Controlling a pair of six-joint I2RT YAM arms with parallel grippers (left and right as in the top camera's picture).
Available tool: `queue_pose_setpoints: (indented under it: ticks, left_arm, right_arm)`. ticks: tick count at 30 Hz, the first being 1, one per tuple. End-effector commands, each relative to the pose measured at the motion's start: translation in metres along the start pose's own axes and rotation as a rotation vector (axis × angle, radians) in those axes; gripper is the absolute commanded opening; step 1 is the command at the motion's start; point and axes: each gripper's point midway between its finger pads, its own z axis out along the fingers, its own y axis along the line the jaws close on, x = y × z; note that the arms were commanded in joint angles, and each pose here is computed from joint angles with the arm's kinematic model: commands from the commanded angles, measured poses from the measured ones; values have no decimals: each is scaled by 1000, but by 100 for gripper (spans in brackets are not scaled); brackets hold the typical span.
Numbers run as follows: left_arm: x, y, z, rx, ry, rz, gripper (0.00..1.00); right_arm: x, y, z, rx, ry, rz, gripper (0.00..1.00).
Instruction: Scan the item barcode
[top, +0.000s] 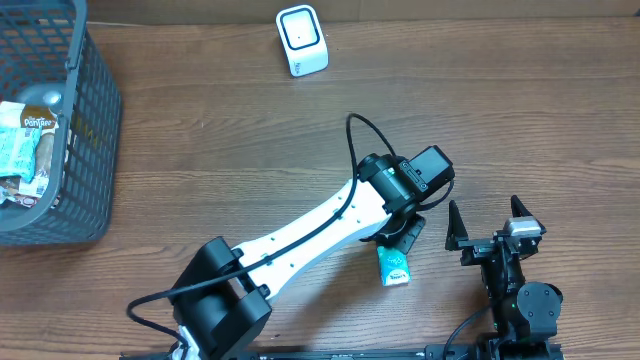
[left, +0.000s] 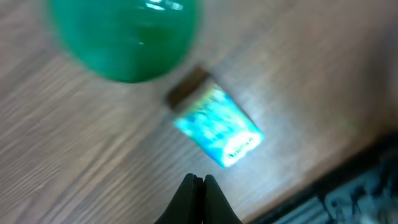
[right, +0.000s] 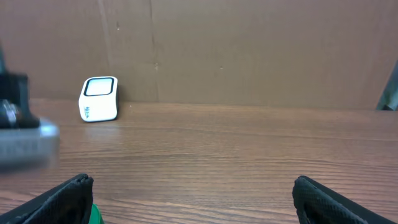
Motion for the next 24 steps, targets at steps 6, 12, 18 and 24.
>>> queue_pose_setpoints:
  ticks: [6,12,18,24]
  left_arm:
    - [32,-41,59,195,201,381,4]
    - [50,-46,95,185,296,463,4]
    - [51,-30,93,103,320,423,4]
    - [45,-15,95,6,304,381,4]
  right_arm:
    - [2,-1,0,6,-3,7,100]
    - [2,-1,0,6,-3,7,100]
    - [2,-1,0,6,-3,7,100]
    - [2,-1,0,6,-3,7,100]
